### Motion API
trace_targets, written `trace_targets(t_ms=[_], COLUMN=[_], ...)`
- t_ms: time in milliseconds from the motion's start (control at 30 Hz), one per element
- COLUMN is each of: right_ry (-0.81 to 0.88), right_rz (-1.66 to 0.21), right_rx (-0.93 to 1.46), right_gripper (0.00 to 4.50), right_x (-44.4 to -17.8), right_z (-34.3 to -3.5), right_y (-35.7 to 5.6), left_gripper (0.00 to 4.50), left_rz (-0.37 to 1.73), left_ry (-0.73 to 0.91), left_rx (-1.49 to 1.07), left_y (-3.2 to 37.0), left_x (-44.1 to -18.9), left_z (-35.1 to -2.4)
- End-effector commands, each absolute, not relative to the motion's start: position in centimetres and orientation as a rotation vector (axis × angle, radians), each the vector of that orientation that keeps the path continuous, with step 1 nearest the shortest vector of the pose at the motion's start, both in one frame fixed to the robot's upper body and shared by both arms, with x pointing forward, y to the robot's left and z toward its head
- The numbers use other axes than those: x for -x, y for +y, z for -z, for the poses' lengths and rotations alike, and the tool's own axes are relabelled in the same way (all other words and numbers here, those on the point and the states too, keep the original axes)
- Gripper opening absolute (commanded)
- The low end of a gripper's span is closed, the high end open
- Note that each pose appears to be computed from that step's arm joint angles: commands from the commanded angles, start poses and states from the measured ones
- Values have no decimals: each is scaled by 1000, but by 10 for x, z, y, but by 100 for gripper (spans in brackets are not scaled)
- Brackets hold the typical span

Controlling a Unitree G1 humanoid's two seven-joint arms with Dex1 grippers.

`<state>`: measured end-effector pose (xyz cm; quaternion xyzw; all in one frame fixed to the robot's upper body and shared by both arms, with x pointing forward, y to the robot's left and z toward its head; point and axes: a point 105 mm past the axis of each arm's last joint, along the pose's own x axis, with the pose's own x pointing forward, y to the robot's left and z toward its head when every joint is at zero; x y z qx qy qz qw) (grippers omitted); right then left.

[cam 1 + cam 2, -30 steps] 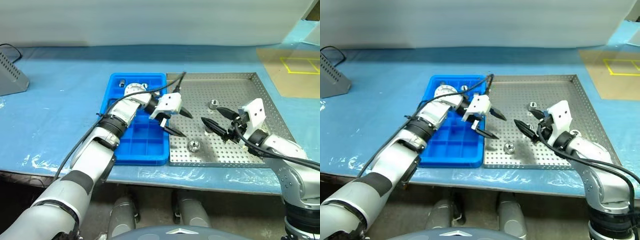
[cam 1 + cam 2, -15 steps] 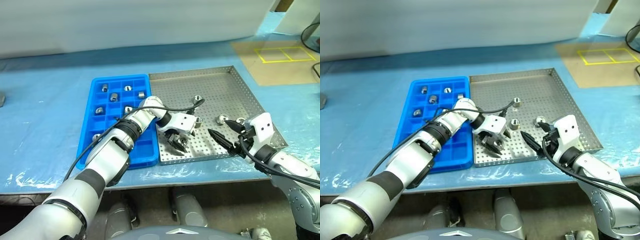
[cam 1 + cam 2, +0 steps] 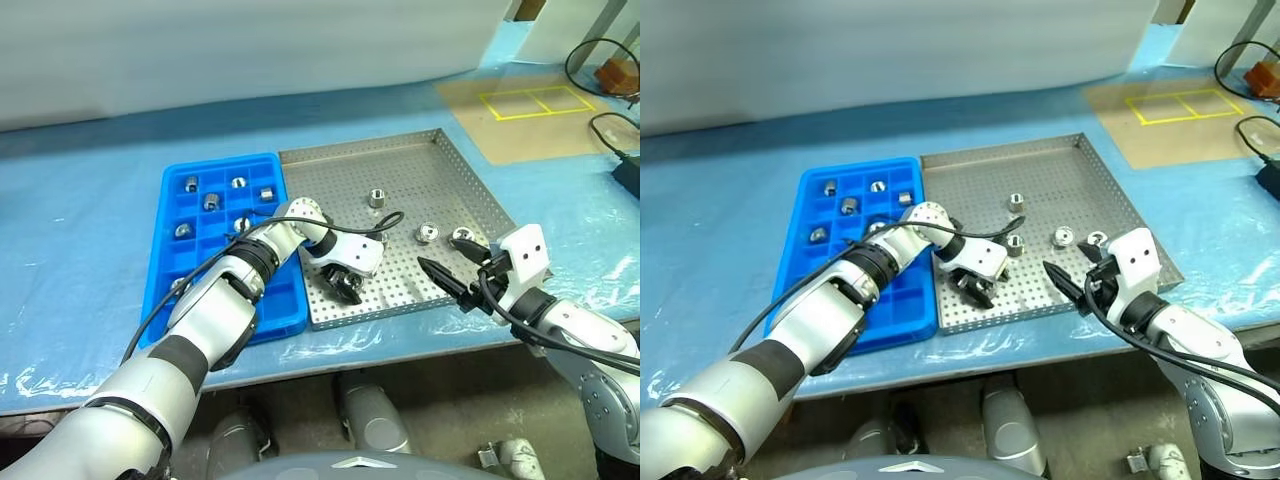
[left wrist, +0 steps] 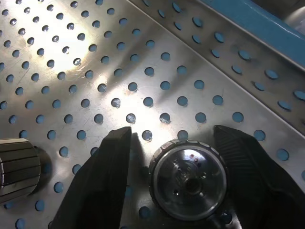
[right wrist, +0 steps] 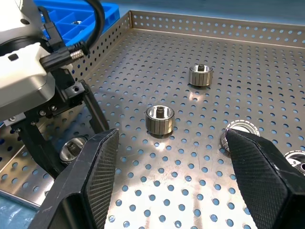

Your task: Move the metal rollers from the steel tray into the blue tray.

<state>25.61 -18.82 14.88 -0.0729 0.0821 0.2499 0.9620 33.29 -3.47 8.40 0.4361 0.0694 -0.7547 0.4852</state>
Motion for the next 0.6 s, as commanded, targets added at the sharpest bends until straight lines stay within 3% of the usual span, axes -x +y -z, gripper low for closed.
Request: trace_targets(t_ms=[33, 167, 600], right_ry=[126, 124, 128], right_rz=[-516, -526, -608], right_rx=[164, 164, 165], right_gripper=[363, 363, 363], right_x=[-258, -261, -272], right_z=[-158, -158, -156], right_y=[-187, -186, -174], left_gripper=[226, 175, 172], left_rz=[1727, 1759, 1647], left_ry=[230, 245, 158], left_rx=[-1134, -1116, -938], left_y=[-21, -16, -16], left_x=[-348, -345, -358], left_z=[-77, -75, -102])
